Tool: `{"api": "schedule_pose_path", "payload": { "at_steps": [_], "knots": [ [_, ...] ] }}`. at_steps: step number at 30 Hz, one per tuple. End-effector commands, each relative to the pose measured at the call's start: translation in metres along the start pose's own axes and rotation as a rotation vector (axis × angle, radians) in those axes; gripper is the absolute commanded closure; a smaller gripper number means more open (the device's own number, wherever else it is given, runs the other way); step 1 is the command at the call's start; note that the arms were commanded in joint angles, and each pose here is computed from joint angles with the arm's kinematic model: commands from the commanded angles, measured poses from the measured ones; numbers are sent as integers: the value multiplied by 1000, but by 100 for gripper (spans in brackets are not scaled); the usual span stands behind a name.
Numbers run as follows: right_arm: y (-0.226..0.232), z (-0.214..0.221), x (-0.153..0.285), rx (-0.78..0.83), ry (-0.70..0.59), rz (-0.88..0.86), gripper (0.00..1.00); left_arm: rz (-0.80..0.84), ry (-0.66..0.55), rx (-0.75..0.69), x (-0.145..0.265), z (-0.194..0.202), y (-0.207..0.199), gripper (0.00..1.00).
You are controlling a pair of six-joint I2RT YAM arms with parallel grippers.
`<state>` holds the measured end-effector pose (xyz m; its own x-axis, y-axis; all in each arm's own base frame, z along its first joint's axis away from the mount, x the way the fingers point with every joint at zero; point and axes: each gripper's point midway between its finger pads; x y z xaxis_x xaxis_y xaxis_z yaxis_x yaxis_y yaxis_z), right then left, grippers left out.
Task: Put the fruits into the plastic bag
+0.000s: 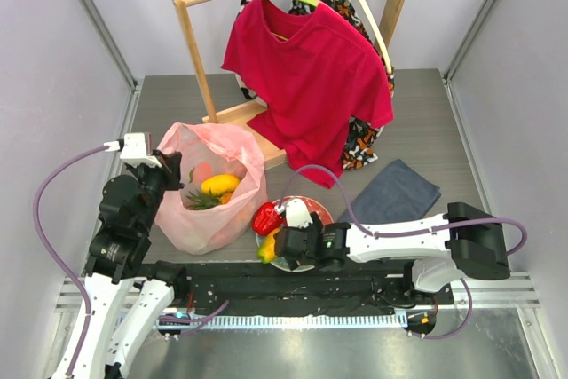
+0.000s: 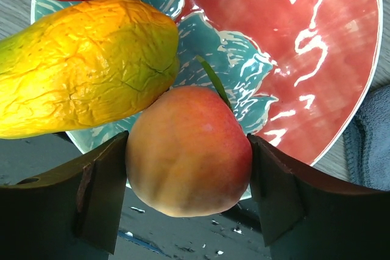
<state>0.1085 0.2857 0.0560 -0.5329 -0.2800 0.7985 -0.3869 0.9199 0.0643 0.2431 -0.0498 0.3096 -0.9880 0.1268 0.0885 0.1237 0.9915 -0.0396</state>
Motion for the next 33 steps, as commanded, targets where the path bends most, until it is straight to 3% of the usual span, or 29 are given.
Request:
{"api": "schedule_pose_path", "payload": {
  "at_steps": [1, 8, 17, 24, 29, 33],
  "knots": [
    [-7, -8, 4, -31, -37, 20, 42, 1, -34, -2, -1, -9, 0, 100],
    [-17, -24, 15, -60, -64, 19, 48, 1, -38, -2, -1, -10, 0, 100],
    [-17, -88, 62, -144, -268, -113, 50, -3, -45, -1, 1, -11, 1, 100],
    [48, -167, 118, -109, -486, -416, 52, -6, -51, 0, 2, -12, 1, 100],
    [106, -236, 162, 49, -639, -573, 52, -7, -54, 2, 2, -13, 2, 100],
    [139, -264, 149, 131, -637, -601, 52, -9, -59, 3, 3, -13, 2, 100]
  ]
}}
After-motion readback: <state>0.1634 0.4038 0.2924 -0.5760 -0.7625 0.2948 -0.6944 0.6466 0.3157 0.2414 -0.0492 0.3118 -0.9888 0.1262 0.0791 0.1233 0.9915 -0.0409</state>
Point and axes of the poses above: each gripper's point midway between its finger pads, its own x axis back along the fingers, its own y axis along the line the jaws close on, z = x × y, and after that the axes turned 9 degrees about -x, right-handed
